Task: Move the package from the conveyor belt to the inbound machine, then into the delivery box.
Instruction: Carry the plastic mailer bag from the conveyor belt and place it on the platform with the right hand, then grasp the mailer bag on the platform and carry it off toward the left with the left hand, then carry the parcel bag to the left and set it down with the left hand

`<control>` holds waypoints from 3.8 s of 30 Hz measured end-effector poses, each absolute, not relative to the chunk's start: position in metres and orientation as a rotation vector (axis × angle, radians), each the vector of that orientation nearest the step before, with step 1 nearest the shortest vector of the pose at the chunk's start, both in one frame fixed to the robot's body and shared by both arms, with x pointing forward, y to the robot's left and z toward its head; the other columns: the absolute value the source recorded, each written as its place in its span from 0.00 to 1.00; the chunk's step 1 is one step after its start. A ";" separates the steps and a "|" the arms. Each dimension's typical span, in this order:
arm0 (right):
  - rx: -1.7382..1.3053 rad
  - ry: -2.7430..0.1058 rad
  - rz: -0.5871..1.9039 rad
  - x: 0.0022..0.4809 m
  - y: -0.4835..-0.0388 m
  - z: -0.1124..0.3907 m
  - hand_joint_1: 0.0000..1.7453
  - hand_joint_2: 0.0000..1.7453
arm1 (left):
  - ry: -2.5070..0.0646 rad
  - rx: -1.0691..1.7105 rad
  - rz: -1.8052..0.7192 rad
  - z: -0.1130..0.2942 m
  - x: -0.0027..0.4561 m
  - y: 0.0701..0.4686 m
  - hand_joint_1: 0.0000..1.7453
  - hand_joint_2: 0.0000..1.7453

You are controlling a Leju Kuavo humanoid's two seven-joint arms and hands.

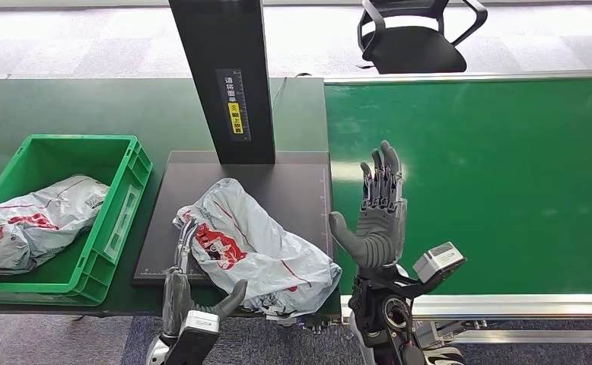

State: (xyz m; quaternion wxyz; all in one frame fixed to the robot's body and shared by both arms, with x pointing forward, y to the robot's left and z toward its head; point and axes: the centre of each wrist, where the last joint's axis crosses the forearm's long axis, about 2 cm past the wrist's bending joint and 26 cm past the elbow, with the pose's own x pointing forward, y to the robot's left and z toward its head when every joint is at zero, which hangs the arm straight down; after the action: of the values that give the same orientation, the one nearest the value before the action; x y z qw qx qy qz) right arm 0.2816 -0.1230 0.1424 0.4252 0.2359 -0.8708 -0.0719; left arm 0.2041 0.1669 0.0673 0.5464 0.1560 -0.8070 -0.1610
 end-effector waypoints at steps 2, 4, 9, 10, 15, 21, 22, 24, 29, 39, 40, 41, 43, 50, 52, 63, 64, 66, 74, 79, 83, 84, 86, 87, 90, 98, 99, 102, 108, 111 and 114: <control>0.581 -2.170 -0.185 0.282 -0.125 0.140 0.00 1.00 | -1.916 0.375 -0.380 0.067 0.205 0.167 0.00 1.00; 0.577 -2.161 -0.191 0.281 -0.126 0.137 0.00 1.00 | -1.919 0.396 -0.388 0.068 0.206 0.167 0.00 1.00; 0.592 -2.147 -0.194 0.279 -0.131 0.131 0.00 1.00 | -1.850 0.557 -0.665 0.072 0.215 0.164 0.00 1.00; 0.599 -2.145 -0.192 0.279 -0.132 0.131 0.00 1.00 | -1.816 0.608 -0.761 0.072 0.218 0.161 0.00 1.00; 0.621 -2.134 -0.201 0.282 -0.137 0.127 0.00 1.00 | -1.589 0.894 -1.240 0.054 0.229 0.145 0.00 1.00; 0.629 -2.115 -0.215 0.283 -0.144 0.120 0.00 1.00 | -1.508 0.937 -1.466 0.033 0.235 0.130 0.00 1.00; 0.632 -2.113 -0.216 0.283 -0.145 0.120 0.00 1.00 | -1.511 0.939 -1.487 0.032 0.238 0.129 0.00 1.00; 0.640 -2.107 -0.217 0.283 -0.146 0.118 0.00 1.00 | -1.519 0.940 -1.519 0.029 0.243 0.127 0.00 1.00; 0.642 -2.094 -0.223 0.282 -0.148 0.114 0.00 1.00 | -1.528 0.931 -1.555 0.026 0.249 0.123 0.00 1.00; 0.632 -2.069 -0.247 0.277 -0.150 0.106 0.00 1.00 | -1.582 0.931 -1.535 0.028 0.252 0.116 0.99 1.00; 0.630 -2.067 -0.250 0.276 -0.151 0.105 0.00 1.00 | -1.591 0.930 -1.534 0.028 0.252 0.116 1.00 1.00; 0.628 -2.065 -0.252 0.276 -0.151 0.105 0.00 1.00 | -1.601 0.930 -1.531 0.029 0.252 0.116 1.00 1.00; 0.623 -2.062 -0.256 0.275 -0.151 0.104 0.00 1.00 | -1.627 0.935 -1.519 0.030 0.252 0.116 1.00 1.00; 0.604 -2.051 -0.266 0.272 -0.152 0.100 0.00 1.00 | -1.715 0.957 -1.447 0.038 0.253 0.114 1.00 1.00; 0.598 -2.049 -0.269 0.271 -0.152 0.100 0.00 1.00 | -1.751 0.959 -1.408 0.040 0.254 0.114 1.00 1.00; 0.563 -2.030 -0.289 0.265 -0.153 0.094 0.00 1.00 | -2.093 0.895 -1.169 0.084 0.258 0.119 1.00 1.00; 0.558 -2.028 -0.293 0.265 -0.153 0.094 0.00 1.00 | -2.186 0.878 -1.104 0.096 0.261 0.125 1.00 1.00; 0.549 -2.026 -0.299 0.265 -0.153 0.094 0.00 1.00 | -2.355 0.875 -0.931 0.119 0.267 0.142 1.00 1.00; 0.556 -2.022 -0.310 0.266 -0.152 0.094 0.00 1.00 | -2.554 1.091 -0.232 0.204 0.282 0.208 1.00 1.00; 0.578 -2.026 -0.296 0.272 -0.151 0.096 0.00 1.00 | -2.597 1.267 -0.091 0.244 0.301 0.241 1.00 1.00; 0.598 -2.027 -0.286 0.276 -0.149 0.097 0.00 1.00 | -2.554 1.358 -0.059 0.267 0.334 0.265 1.00 1.00; 0.605 -2.027 -0.284 0.277 -0.148 0.098 0.00 1.00 | -2.519 1.371 -0.068 0.273 0.346 0.271 1.00 1.00; 0.616 -2.028 -0.281 0.278 -0.147 0.098 0.00 1.00 | -2.450 1.393 -0.090 0.286 0.373 0.284 1.00 1.00; 0.620 -2.028 -0.280 0.278 -0.147 0.099 0.00 1.00 | -2.424 1.405 -0.103 0.293 0.385 0.290 1.00 1.00; 0.628 -2.025 -0.281 0.278 -0.147 0.098 0.00 1.00 | -2.319 1.413 -0.167 0.304 0.414 0.304 0.99 1.00; 0.659 -2.009 -0.302 0.273 -0.151 0.092 0.00 1.00 | -1.725 1.204 -0.543 0.296 0.480 0.335 0.99 1.00; 0.659 -2.006 -0.303 0.272 -0.152 0.091 0.00 1.00 | -1.665 1.195 -0.569 0.292 0.482 0.339 0.99 1.00; 0.653 -1.999 -0.307 0.270 -0.155 0.088 0.00 1.00 | -1.563 1.183 -0.617 0.284 0.486 0.347 0.99 1.00; 0.644 -1.998 -0.313 0.269 -0.157 0.086 0.00 1.00 | -1.488 1.169 -0.651 0.275 0.488 0.355 1.00 1.00; 0.643 -1.998 -0.312 0.269 -0.158 0.086 0.00 1.00 | -1.405 1.161 -0.684 0.273 0.488 0.357 1.00 1.00; 0.644 -1.994 -0.313 0.267 -0.159 0.084 0.00 1.00 | -1.303 1.174 -0.712 0.270 0.488 0.364 1.00 1.00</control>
State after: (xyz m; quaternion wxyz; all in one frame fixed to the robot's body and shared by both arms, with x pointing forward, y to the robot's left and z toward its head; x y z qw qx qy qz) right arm 0.2666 -0.1586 0.0843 0.4893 0.2651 -0.8208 -0.1287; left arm 0.4877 0.3636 0.2695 0.5845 0.5032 -0.5585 -0.3053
